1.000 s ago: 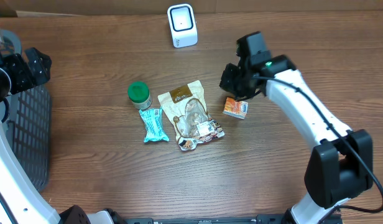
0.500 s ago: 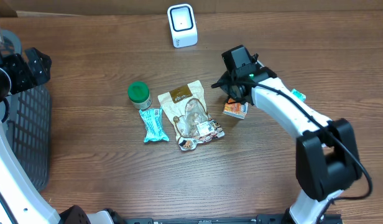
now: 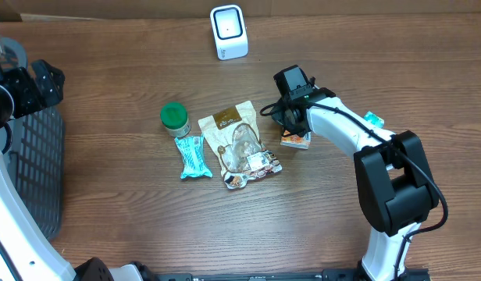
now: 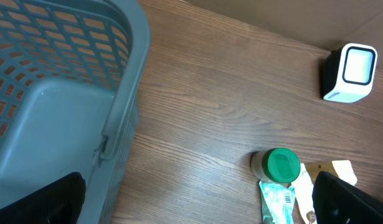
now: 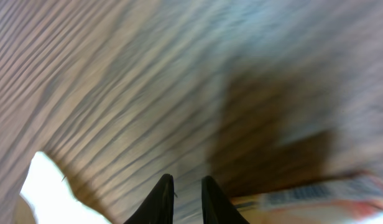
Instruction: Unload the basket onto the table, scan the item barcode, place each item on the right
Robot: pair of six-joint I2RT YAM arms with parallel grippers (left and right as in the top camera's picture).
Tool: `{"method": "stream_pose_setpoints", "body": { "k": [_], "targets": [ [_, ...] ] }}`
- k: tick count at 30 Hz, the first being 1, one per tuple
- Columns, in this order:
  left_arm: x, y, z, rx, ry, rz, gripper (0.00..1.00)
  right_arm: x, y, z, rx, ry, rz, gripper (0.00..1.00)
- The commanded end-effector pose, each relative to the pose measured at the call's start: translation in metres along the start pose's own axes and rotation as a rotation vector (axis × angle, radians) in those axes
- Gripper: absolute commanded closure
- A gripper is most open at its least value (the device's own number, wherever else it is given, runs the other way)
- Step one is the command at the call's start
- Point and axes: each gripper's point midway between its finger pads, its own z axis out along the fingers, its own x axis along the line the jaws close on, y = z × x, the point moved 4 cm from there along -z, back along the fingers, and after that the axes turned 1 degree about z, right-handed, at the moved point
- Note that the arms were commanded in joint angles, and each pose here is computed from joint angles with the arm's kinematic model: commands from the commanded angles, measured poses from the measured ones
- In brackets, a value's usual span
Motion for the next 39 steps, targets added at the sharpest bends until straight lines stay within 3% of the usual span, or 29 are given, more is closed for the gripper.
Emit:
{"method": "stream_pose_setpoints", "body": {
  "k": [1, 9, 15, 23, 30, 39],
  "targets": [
    [-0.002, 0.001, 0.001, 0.001, -0.016, -0.013, 0.00, 0.015, -0.017, -0.003, 0.124, 0.105, -0.224, 0.83],
    [-0.002, 0.001, 0.001, 0.001, -0.016, -0.013, 0.00, -0.019, -0.047, -0.013, 0.336, -0.009, -0.336, 0.83],
    [-0.002, 0.001, 0.001, 0.001, -0.016, -0.013, 0.01, -0.040, -0.047, -0.021, 0.394, -0.069, -0.373, 0.83],
    [-0.002, 0.001, 0.001, 0.001, -0.016, -0.013, 0.01, -0.071, 0.009, -0.059, 0.299, -0.178, -0.349, 0.84],
    [-0.002, 0.001, 0.001, 0.001, -0.016, -0.013, 0.00, -0.066, 0.025, -0.099, 0.287, -0.026, -0.436, 0.83],
    [-0.002, 0.001, 0.001, 0.001, -0.016, -0.013, 0.00, -0.085, 0.044, -0.105, 0.238, 0.005, -0.470, 0.65]
  ]
}}
